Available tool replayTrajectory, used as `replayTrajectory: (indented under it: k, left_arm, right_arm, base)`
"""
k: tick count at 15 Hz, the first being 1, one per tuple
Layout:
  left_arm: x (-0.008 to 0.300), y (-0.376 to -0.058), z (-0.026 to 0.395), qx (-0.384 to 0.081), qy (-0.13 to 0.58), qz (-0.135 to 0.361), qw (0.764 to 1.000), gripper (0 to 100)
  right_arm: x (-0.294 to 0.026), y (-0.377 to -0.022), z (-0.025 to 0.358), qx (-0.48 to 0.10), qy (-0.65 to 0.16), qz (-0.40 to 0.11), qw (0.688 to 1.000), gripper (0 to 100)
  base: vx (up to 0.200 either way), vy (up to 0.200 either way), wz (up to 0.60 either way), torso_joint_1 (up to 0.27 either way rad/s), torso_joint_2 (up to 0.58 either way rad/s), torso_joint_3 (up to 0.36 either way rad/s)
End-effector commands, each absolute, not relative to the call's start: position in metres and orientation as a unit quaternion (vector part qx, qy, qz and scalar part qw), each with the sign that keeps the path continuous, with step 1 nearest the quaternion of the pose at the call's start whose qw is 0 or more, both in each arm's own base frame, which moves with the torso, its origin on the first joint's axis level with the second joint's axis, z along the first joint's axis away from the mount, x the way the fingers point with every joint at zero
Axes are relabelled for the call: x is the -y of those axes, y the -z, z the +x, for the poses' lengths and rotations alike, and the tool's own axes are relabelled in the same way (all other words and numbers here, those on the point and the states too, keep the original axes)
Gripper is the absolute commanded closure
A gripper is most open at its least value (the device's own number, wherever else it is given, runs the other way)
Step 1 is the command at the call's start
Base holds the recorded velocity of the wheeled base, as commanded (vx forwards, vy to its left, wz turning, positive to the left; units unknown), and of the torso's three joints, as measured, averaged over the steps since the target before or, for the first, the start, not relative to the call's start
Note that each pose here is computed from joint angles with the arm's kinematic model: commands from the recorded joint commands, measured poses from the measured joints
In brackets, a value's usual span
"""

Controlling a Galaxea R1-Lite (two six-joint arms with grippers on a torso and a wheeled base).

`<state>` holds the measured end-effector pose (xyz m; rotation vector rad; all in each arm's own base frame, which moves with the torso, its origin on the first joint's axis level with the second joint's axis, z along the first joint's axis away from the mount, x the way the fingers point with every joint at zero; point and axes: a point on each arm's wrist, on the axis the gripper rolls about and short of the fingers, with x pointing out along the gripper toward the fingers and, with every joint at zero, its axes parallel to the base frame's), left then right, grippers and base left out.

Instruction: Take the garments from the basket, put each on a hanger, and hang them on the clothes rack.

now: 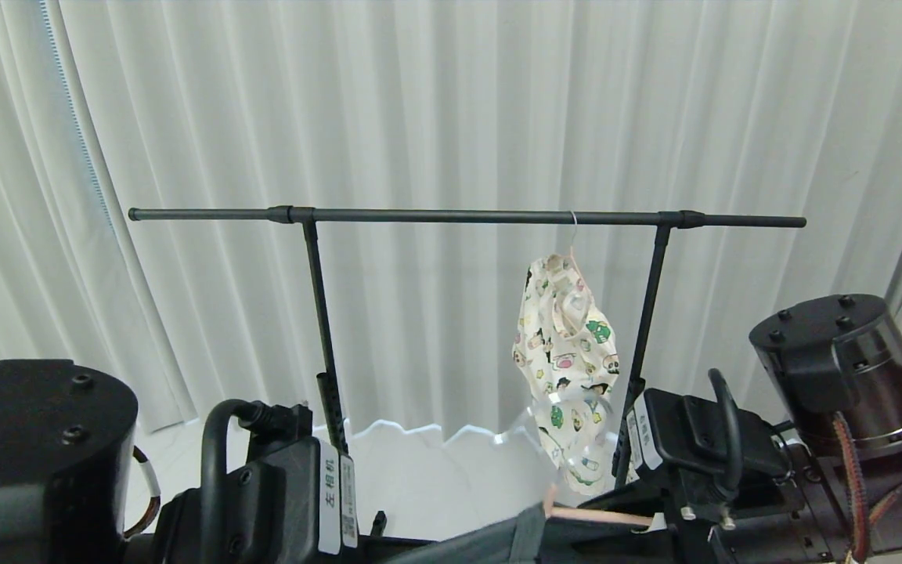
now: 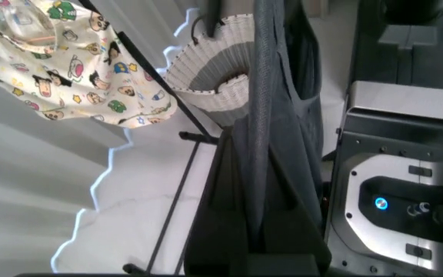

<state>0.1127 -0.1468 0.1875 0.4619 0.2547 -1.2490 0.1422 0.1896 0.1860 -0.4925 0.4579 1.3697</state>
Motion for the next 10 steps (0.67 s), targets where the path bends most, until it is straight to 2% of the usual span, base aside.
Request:
replayTrajectory:
  k: [1, 4, 5, 8, 10]
  left_arm:
    - [0.147, -0.187, 0.112, -0.118, 0.579, 0.214, 0.778, 100]
    - [0.147, -0.186, 0.113, -0.12, 0.571, 0.218, 0.782, 100]
    - [0.147, -0.186, 0.113, -0.121, 0.569, 0.219, 0.783, 0]
    - [0.147, -0.186, 0.114, -0.122, 0.568, 0.219, 0.784, 0]
    - [0.145, -0.186, 0.116, -0.125, 0.551, 0.221, 0.795, 0]
  right_arm:
    - [-0.189, -0.187, 0.142, -0.205, -0.619, -0.222, 0.725, 100]
    - [-0.185, -0.194, 0.139, -0.182, -0.621, -0.228, 0.728, 100]
    - [-0.183, -0.195, 0.138, -0.169, -0.624, -0.239, 0.724, 100]
    - [-0.178, -0.203, 0.135, -0.111, -0.634, -0.274, 0.714, 100]
    - [-0.175, -0.21, 0.132, -0.061, -0.639, -0.302, 0.705, 100]
  base:
    - [0.0, 0.0, 0.0, 0.0, 0.0, 0.0]
    - [0.0, 0.0, 0.0, 0.0, 0.0, 0.0]
    - [0.0, 0.0, 0.0, 0.0, 0.0, 0.0]
    - [0.0, 0.0, 0.0, 0.0, 0.0, 0.0]
    - [0.0, 0.0, 0.0, 0.0, 0.0, 0.0]
